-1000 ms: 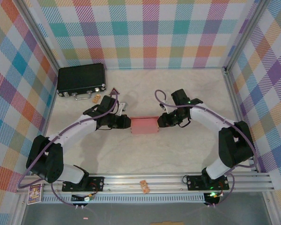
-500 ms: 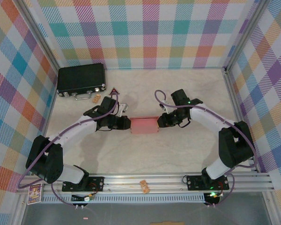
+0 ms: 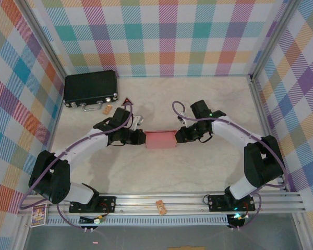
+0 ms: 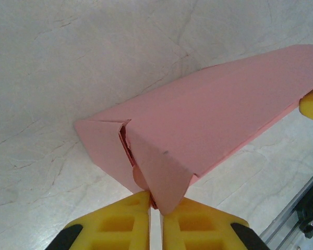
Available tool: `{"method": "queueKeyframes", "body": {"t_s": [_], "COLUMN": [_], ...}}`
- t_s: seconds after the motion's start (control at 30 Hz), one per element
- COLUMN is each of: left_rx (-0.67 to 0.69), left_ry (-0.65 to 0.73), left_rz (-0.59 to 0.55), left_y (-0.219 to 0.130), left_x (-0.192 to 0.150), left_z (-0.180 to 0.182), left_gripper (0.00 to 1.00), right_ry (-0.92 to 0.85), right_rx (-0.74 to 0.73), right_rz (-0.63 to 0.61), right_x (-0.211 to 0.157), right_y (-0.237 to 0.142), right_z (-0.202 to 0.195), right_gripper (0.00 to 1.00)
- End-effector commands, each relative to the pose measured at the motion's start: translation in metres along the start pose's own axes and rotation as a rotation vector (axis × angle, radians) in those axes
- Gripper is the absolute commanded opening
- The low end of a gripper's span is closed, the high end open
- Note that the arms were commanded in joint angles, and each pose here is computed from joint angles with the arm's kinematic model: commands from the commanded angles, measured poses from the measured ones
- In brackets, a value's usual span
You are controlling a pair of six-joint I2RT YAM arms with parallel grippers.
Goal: Fold the paper box
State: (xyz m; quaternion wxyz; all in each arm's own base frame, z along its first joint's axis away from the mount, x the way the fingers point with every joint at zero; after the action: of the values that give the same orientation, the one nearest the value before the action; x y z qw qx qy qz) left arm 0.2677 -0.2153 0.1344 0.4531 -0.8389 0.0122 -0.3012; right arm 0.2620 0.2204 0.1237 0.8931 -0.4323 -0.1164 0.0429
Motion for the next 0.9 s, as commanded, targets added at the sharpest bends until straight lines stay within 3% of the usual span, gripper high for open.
{"method": "queueKeyframes", "body": {"t_s": [0.0, 0.2, 0.53, 0.87], "left_rx": [0.02, 0.002, -0.014, -0.002], "left_ry": [-0.004, 0.009, 0.029, 0.049], "left_rz": [0.09, 0.059, 0.008, -0.034], "left_y": [0.003, -0.003, -0.012, -0.022], "left_x": [-0.025, -0.016, 0.001, 0.011], "left_z": [0.002, -0.004, -0.012, -0.015], "left_gripper": [0.12, 0.15, 0.27, 0.29], "right_ry": [0.024, 0.01, 0.007, -0.023], "right_rx": [-0.068, -0.057, -0.072, -0.091], "right_rz": [0.074, 0.046, 0.008, -0.021], "right_x": [-0.023, -0.018, -0.008, 0.001], "right_y": [0.008, 0.0, -0.007, -0.017], "right_z": [-0.014, -0.006, -0.002, 0.003], "right_gripper": [0.24, 0.27, 0.34, 0.37]}}
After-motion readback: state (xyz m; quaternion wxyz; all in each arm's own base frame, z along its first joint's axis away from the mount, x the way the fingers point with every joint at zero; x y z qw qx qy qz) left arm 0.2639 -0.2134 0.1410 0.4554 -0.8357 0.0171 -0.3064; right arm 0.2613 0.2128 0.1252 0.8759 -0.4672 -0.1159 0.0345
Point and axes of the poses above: each hand's point on the last joint's axis, 136 mm out from that joint toward the fingers, its own y axis out along the fingers, its own z axis along the line the jaws close on, x = y × z, the point moved 2 cm from there along -y, back along the fingers, and after that the axes turned 12 degrees about y, right-handed, at the moved point
